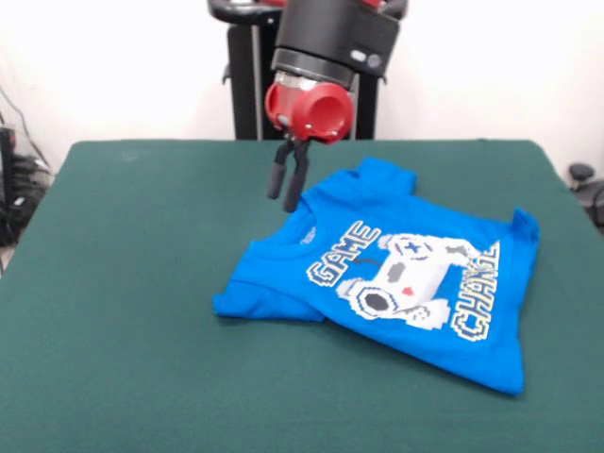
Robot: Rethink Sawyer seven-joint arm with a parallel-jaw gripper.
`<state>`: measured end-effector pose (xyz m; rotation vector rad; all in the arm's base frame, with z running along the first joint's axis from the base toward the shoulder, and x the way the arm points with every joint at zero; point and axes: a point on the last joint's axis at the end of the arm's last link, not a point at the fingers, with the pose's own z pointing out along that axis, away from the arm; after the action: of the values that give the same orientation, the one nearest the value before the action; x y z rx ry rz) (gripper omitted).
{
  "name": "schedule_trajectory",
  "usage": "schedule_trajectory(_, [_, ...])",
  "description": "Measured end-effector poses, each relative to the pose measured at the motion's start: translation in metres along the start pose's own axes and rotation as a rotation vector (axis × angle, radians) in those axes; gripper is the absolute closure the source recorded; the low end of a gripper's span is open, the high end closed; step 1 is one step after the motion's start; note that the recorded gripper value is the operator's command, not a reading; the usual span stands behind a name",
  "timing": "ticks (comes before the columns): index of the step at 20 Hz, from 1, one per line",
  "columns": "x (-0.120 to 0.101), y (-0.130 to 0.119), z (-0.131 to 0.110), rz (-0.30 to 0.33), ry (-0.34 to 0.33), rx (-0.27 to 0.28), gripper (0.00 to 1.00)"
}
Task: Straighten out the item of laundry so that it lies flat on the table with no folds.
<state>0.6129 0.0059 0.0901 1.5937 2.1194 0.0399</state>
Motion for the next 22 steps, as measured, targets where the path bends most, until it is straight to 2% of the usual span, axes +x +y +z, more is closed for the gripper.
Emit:
schedule_trajectory(5, [-0.007, -0.004, 0.002, 0.006, 0.003, 0.008, 0.00])
schedule_trajectory(11, [-0.007, -0.020, 0.004, -0.021, 0.032, 0.033, 0.00])
schedule_trajectory(17, [0.001, -0.038, 0.008, -0.048, 0.073, 0.051, 0.00])
schedule_trajectory(22, [0.018, -0.051, 0.011, -0.069, 0.123, 0.065, 0.00])
